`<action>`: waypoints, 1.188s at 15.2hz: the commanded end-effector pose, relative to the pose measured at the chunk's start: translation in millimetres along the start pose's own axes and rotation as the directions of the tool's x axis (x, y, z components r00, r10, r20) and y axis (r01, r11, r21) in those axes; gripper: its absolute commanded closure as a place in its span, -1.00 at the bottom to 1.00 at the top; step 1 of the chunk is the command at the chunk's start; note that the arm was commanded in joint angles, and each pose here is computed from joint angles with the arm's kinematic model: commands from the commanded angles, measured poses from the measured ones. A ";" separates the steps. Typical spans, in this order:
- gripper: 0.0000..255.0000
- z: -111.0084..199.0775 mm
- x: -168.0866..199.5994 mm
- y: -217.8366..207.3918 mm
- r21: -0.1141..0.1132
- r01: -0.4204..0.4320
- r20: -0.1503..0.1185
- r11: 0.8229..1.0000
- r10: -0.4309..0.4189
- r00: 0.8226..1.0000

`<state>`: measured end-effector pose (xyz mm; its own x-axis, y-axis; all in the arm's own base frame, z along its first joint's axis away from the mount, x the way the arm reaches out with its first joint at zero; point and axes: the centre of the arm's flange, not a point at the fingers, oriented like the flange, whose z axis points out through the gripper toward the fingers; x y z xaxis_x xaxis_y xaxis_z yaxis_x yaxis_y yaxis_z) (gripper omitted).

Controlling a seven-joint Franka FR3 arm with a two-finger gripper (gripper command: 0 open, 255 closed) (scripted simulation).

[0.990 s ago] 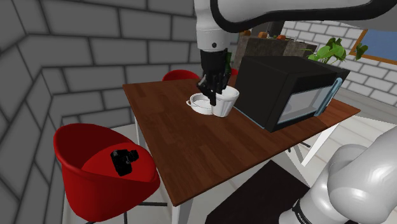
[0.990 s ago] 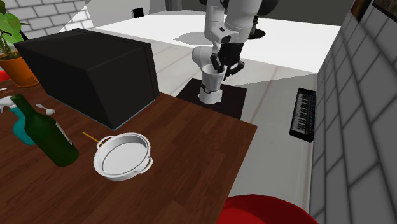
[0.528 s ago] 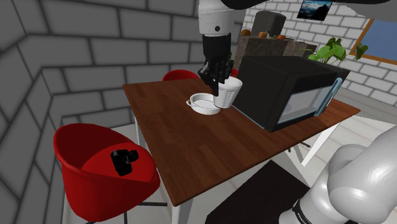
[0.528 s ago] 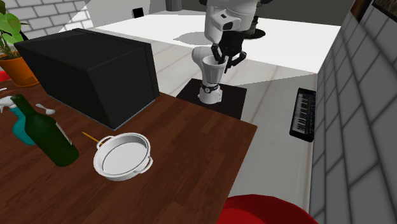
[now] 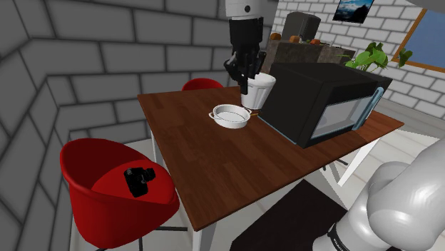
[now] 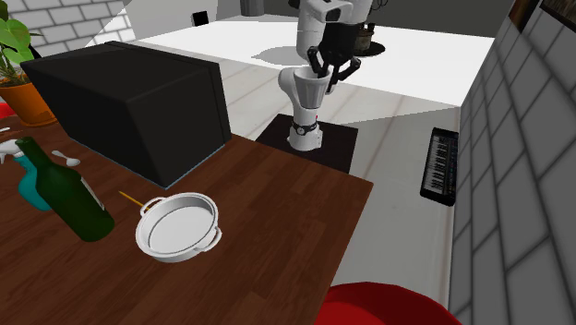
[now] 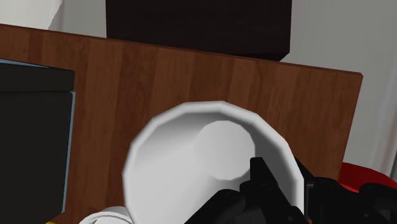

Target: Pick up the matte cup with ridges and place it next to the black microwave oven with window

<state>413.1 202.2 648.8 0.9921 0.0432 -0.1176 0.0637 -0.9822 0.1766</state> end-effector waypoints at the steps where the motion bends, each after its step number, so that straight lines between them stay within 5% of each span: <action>1: 1.00 -11.8 -1.4 2.4 0.000 0.000 0.000 1.000 0.000 1.000; 18: 1.00 -99.5 -11.9 18.2 0.000 0.000 0.000 1.000 0.000 1.000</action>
<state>413.4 201.9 744.4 0.9921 0.0435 -0.1175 0.0640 -0.9822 0.1767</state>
